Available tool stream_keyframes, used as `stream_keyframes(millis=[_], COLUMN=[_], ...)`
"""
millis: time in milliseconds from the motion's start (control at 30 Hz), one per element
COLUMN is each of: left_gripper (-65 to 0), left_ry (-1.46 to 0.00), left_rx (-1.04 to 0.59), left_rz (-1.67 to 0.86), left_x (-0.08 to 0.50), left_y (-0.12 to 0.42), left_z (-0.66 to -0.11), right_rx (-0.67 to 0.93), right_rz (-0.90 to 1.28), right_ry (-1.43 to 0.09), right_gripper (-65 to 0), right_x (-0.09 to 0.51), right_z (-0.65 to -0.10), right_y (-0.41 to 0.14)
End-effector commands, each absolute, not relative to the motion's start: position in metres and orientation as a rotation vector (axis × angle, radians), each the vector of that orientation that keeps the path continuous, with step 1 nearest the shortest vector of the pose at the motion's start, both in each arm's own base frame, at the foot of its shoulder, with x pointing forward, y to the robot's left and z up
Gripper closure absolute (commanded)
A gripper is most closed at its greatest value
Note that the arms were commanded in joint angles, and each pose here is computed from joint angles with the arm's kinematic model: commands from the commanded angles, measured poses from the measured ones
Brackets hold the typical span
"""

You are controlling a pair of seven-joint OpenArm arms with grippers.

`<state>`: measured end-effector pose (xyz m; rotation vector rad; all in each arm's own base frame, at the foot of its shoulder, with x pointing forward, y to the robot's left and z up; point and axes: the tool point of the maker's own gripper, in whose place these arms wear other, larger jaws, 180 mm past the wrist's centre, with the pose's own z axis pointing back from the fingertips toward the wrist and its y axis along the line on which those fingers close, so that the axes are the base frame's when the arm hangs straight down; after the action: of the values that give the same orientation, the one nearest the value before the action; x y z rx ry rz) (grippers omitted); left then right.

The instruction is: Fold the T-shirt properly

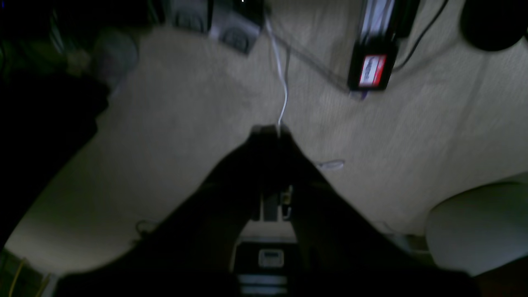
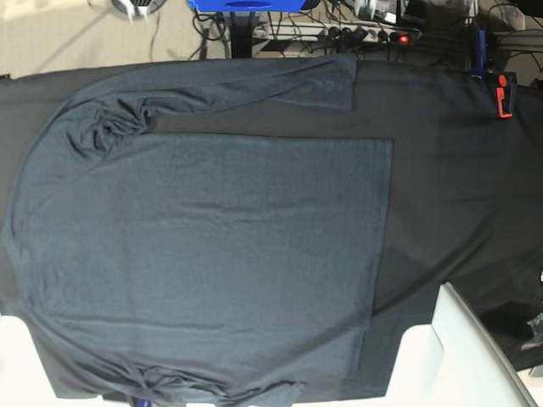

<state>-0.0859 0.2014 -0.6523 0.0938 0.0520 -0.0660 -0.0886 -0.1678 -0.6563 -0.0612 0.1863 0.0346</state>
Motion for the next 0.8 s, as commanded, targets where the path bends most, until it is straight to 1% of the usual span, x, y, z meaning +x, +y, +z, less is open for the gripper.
stream_keyframes(millis=[0, 200, 300, 400, 467, 533, 633, 700, 767], left_gripper=[0.0, 0.0, 0.0, 0.0, 0.0, 0.0, 0.0, 0.0, 0.0], left_ry=[0.024, -0.023, -0.017, -0.058, -0.116, -0.174, -0.291, -0.369, -0.452], left_rx=[0.101, 0.099, 0.102, 0.105, 0.103, 0.092, 0.081, 0.072, 0.105], left_rz=[-0.070, -0.074, -0.077, -0.092, -0.111, -0.130, -0.170, -0.176, -0.163], left_x=[-0.077, -0.078, -0.088, -0.091, -0.088, -0.088, -0.071, -0.054, -0.035], left_y=[0.204, 0.203, 0.206, 0.209, 0.210, 0.204, 0.201, 0.194, 0.205], left_z=[-0.652, -0.646, -0.643, -0.634, -0.621, -0.603, -0.567, -0.544, -0.516], right_rx=[-0.066, -0.065, -0.065, -0.073, -0.079, -0.088, -0.096, -0.121, -0.153], right_rz=[0.035, 0.031, 0.028, 0.033, 0.042, 0.051, 0.063, 0.043, 0.014], right_ry=[0.154, 0.158, 0.209, 0.216, 0.189, 0.127, 0.030, -0.031, -0.089], right_gripper=[0.0, 0.0, 0.0, 0.0, 0.0, 0.0, 0.0, 0.0, 0.0], right_x=[-0.075, -0.077, -0.088, -0.097, -0.098, -0.086, -0.060, -0.043, -0.026], right_z=[-0.658, -0.658, -0.655, -0.648, -0.637, -0.620, -0.578, -0.547, -0.516], right_y=[-0.171, -0.170, -0.169, -0.172, -0.174, -0.175, -0.172, -0.181, -0.192])
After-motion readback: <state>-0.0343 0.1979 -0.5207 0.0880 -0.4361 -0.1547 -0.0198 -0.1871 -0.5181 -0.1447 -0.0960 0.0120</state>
